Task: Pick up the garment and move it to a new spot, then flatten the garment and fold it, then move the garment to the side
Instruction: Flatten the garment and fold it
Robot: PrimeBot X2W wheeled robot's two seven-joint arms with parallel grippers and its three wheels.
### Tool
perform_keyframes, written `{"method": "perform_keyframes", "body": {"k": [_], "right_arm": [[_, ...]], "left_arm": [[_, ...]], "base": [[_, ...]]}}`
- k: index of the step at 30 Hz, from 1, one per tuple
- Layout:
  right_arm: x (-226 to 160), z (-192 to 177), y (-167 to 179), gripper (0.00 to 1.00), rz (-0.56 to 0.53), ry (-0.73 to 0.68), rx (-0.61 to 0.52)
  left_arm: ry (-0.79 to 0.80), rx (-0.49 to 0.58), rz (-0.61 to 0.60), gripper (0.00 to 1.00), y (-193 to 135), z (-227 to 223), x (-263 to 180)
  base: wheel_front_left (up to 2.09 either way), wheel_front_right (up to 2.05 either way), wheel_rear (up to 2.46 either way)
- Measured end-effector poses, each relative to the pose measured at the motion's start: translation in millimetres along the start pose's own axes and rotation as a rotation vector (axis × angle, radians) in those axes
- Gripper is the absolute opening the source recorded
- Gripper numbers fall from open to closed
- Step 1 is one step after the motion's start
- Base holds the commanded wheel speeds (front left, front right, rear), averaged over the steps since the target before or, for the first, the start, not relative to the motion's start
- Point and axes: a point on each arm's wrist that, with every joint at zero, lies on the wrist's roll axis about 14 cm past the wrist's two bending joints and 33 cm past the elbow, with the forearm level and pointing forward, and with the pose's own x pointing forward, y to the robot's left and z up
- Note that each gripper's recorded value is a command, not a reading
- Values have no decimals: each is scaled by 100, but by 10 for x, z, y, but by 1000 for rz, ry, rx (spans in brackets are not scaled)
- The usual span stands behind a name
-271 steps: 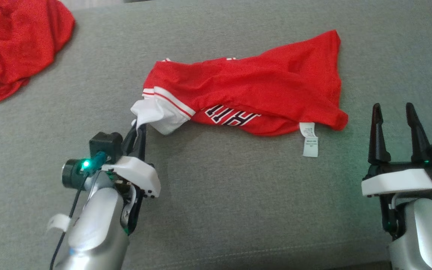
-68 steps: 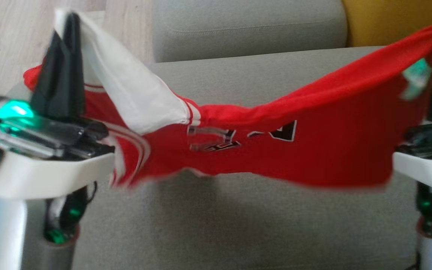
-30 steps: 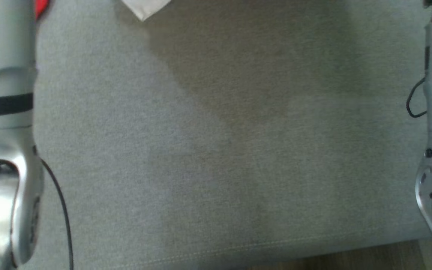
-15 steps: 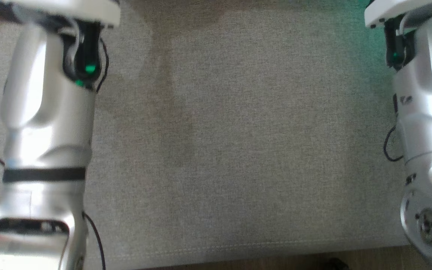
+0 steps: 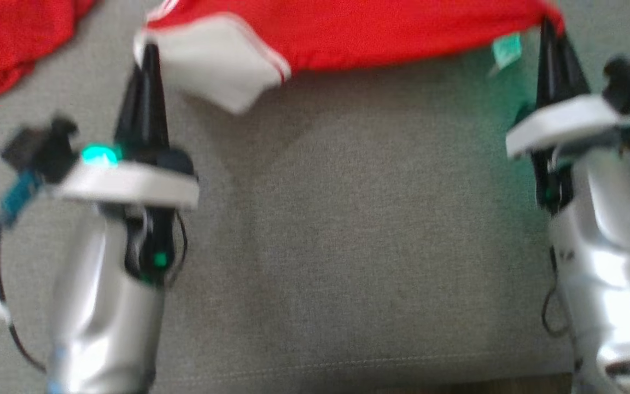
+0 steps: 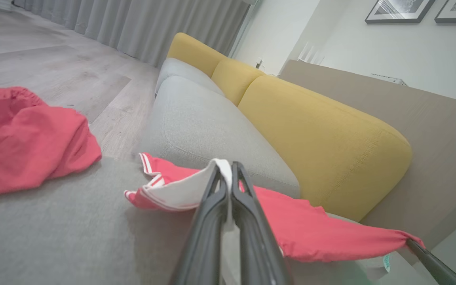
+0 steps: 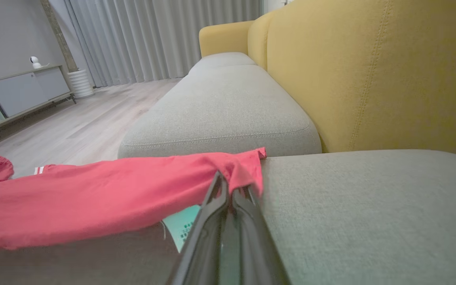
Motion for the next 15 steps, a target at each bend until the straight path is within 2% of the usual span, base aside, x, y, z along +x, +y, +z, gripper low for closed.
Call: {"method": "perform_keyframes", "body": {"k": [15], "right_arm": [[-965, 59, -80, 0, -50, -58, 39]], "left_arm": [[17, -41, 97, 0, -18, 117, -1166]], "base": [[0, 0, 0]]}}
